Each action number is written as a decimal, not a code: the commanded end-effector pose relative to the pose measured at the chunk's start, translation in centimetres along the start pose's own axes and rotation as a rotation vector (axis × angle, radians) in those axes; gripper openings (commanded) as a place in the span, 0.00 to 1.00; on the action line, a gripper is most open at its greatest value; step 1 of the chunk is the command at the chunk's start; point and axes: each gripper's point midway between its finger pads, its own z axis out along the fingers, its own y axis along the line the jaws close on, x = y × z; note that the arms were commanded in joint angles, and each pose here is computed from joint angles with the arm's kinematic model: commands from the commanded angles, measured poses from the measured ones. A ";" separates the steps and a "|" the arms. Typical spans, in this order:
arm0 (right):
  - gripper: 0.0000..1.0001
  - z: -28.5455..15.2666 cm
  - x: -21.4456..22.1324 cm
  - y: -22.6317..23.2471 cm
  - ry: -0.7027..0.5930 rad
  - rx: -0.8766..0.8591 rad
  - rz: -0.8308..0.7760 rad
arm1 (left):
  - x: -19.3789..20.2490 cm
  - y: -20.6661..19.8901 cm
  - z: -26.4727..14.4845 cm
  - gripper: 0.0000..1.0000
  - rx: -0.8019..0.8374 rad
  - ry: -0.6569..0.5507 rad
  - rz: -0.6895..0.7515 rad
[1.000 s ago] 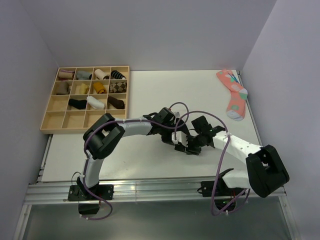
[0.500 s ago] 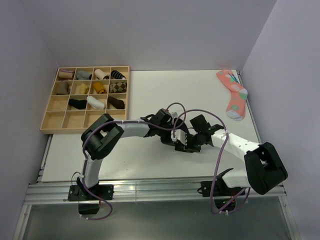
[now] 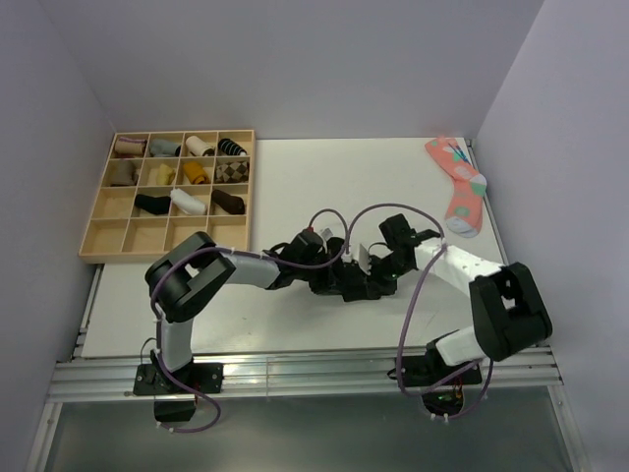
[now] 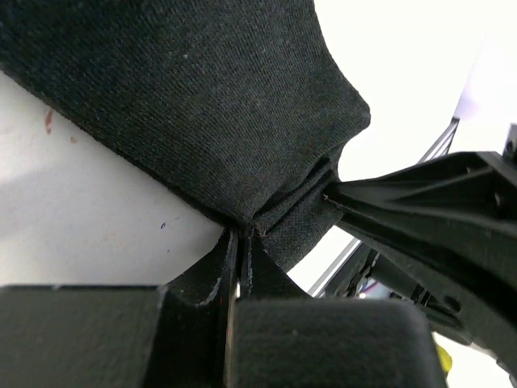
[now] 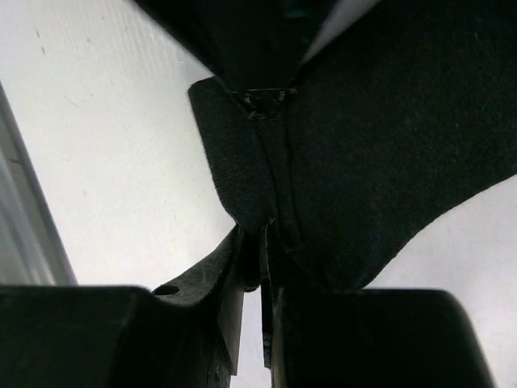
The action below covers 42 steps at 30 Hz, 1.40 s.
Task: Roll the socks
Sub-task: Roll the sock at the center of the board.
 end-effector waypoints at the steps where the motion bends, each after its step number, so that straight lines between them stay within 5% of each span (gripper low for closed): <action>1: 0.14 -0.5 1.0 0.7 0.045 -0.115 0.121 | 0.2 1.3 -0.4 0.00 -0.057 -0.059 -0.022; 13: 0.13 -1.3 0.3 -1.6 0.093 -0.305 0.416 | 0.9 0.8 0.0 0.00 -0.026 -0.160 0.057; 28: 0.12 -0.1 1.4 -4.2 0.288 -0.338 0.677 | 0.3 1.4 -1.2 0.01 -0.055 -0.394 0.264; 42: 0.11 0.4 2.7 -3.6 0.363 -0.392 0.713 | -0.5 -0.4 -4.5 0.39 0.002 -0.635 0.465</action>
